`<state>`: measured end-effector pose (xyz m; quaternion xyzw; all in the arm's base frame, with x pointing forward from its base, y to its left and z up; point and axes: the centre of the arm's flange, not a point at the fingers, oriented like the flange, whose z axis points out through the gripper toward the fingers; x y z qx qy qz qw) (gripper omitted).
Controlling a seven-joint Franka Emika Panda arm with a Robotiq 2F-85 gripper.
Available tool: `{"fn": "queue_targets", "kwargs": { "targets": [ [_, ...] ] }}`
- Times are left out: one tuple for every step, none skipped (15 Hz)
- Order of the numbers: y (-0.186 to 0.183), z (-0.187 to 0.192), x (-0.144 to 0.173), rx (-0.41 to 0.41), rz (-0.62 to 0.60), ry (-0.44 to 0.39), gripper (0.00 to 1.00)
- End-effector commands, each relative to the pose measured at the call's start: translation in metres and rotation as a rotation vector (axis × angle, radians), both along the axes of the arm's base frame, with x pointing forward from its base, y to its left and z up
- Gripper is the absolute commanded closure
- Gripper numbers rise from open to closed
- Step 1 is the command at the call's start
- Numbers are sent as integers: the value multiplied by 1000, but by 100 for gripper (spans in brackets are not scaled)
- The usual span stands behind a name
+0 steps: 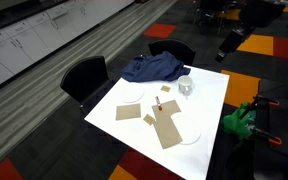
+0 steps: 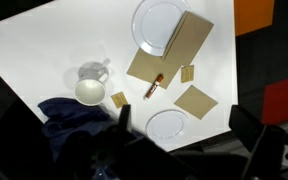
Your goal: Put the red marker inside the white mug
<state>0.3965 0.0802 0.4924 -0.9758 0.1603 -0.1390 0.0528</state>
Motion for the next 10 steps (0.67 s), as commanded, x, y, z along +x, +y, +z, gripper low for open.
{"fn": "queue_targets", "kwargs": {
  "targets": [
    [4, 3, 70, -29, -105, -13, 0],
    [2, 0, 86, -30, -127, -8, 0],
    [0, -3, 101, -29, -157, 2, 0],
    [-2, -8, 114, -24, -174, 9, 0],
    [-2, -14, 128, -12, -194, 21, 0],
    [-3, -20, 139, -3, -211, 33, 0],
    [-2, -26, 150, 12, -223, 46, 0],
    [0, -36, 161, 19, -230, 55, 0],
    [2, -45, 170, 25, -243, 68, 0],
    [4, -55, 179, 27, -255, 76, 0]
  ]
}}
